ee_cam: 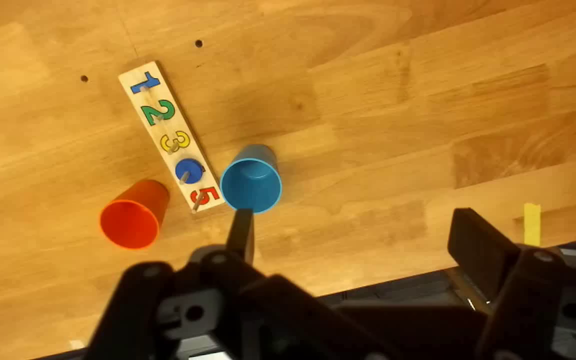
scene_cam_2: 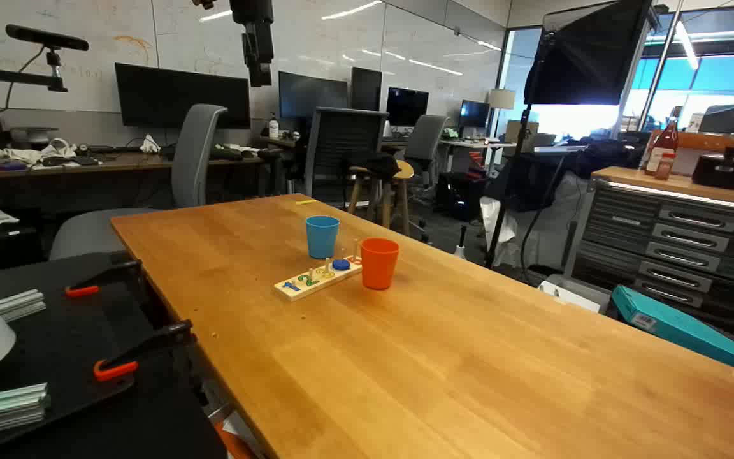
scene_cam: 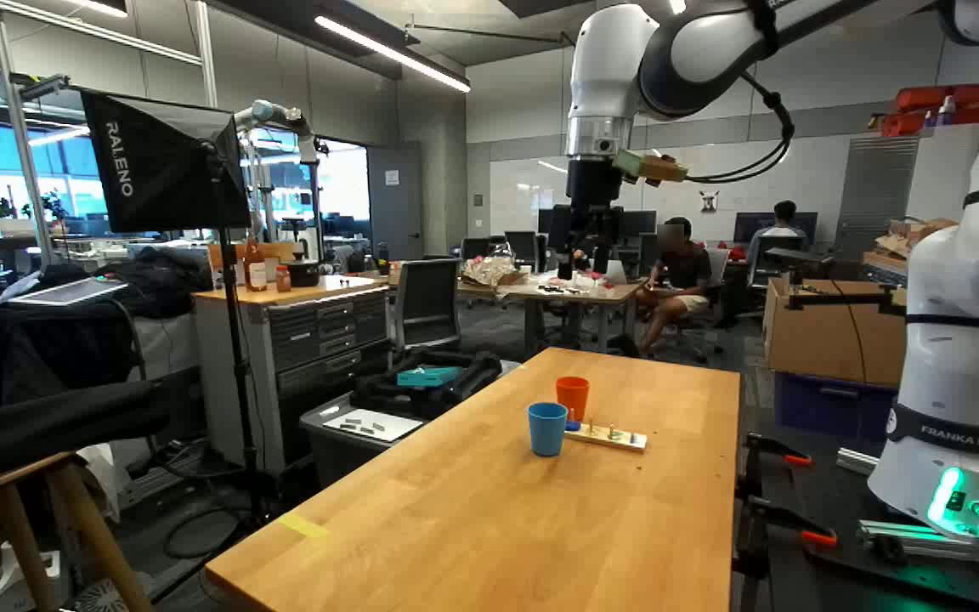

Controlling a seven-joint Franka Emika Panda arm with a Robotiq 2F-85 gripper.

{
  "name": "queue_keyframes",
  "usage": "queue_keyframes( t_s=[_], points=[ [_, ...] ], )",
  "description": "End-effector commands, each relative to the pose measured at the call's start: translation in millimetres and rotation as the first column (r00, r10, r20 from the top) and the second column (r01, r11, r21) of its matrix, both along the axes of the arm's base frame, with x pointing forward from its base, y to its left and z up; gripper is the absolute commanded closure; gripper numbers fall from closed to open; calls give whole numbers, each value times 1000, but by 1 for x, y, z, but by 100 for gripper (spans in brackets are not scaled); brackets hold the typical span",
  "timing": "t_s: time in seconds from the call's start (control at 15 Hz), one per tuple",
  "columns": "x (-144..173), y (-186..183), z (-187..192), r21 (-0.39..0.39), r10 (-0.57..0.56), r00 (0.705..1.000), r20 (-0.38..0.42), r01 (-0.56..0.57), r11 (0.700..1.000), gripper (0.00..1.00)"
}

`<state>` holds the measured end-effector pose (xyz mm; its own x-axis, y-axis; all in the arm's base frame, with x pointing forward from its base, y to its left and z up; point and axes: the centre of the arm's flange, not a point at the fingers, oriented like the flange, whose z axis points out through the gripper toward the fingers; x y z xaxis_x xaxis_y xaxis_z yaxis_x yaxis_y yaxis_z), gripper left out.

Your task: Put the blue cup in the orange cup

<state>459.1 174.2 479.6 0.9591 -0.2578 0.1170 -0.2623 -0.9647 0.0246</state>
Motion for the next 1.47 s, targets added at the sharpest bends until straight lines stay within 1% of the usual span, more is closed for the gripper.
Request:
queue_keyframes(
  t_s=[0.0,0.47,0.53,0.73,0.93,1.07,1.2,1.4],
  points=[
    [1,0,2,1,0,1000,4,0,1000,0],
    [1,1,8,4,1,1000,16,-1,1000,0],
    [5,7,1,-8,28,999,15,-28,1000,0],
    [29,26,-23,-14,49,999,-4,-49,999,0],
    [51,42,-59,-30,92,996,-19,-93,995,0],
    [68,47,-84,-50,110,993,-40,-112,992,0],
    [89,48,-109,-79,110,992,-54,-114,990,0],
    [120,43,-137,-117,93,993,-72,-101,988,0]
  ],
)
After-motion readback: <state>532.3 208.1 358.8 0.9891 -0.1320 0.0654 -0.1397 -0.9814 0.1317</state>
